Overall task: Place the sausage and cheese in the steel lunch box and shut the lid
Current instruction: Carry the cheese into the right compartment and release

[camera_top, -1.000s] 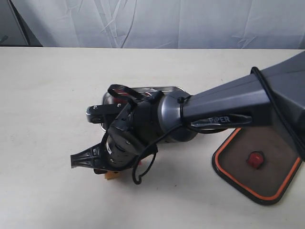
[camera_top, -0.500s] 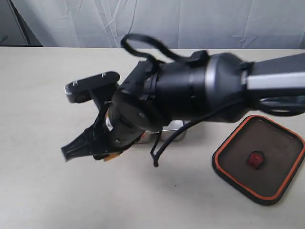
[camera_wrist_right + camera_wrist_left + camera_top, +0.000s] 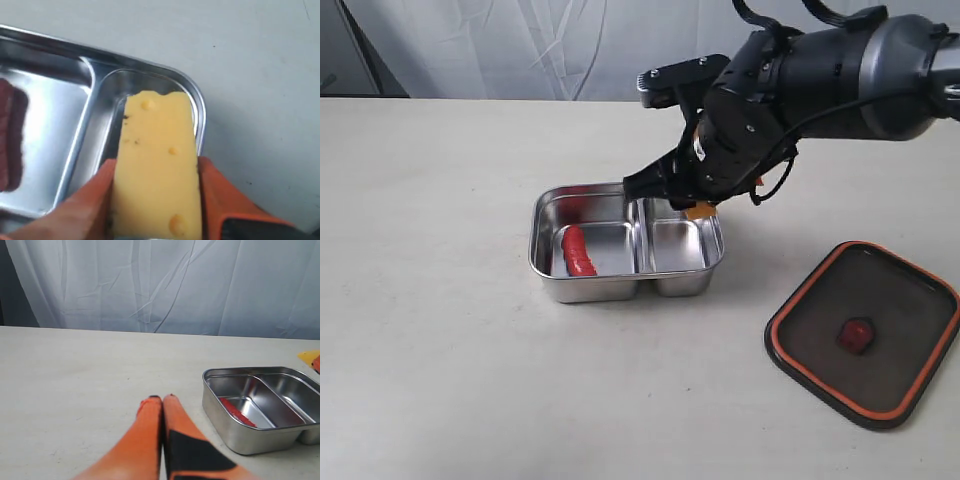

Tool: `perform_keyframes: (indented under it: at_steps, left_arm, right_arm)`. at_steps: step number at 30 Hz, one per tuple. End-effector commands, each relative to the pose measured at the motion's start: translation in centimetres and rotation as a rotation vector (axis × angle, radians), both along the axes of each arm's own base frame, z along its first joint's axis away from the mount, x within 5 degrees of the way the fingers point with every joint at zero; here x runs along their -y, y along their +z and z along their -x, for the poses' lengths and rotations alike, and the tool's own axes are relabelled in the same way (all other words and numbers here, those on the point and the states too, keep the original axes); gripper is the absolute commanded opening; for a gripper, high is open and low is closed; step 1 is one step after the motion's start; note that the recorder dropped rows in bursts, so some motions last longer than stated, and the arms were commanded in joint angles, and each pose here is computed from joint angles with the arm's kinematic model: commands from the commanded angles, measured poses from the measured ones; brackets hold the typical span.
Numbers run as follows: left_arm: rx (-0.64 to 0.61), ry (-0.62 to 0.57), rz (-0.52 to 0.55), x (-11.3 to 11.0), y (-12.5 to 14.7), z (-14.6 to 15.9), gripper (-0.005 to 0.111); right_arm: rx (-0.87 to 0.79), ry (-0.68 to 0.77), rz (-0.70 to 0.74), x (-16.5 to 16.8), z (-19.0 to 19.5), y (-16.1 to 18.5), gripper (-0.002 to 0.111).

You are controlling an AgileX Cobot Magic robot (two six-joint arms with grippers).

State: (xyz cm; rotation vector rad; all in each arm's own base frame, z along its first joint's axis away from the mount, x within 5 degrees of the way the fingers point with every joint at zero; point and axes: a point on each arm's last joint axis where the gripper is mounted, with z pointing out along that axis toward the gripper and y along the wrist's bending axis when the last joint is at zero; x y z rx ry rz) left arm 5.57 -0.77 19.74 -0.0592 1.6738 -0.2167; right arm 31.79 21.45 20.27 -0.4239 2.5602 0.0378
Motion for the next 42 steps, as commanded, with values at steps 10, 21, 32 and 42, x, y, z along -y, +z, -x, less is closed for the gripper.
perform_keyframes:
  at_steps: [10,21,32,42]
  left_arm:
    - [0.009,0.003,0.001,0.0,0.0,0.0,0.000]
    - [0.009,0.003,0.001,0.0,0.0,0.0,0.000]
    - [0.009,0.003,0.001,0.0,0.0,0.0,0.000]
    - [0.009,0.003,0.001,0.0,0.0,0.0,0.000]
  right_arm:
    - [-0.085,0.094,0.051,0.0,-1.4,-5.0,-0.001]
    - [-0.154,0.065,0.102,0.6,-0.9,-5.3,0.074]
    - [-0.078,0.092,-0.082,0.4,0.8,1.5,0.077]
    - [-0.286,0.068,0.103,4.3,5.7,2.8,0.077]
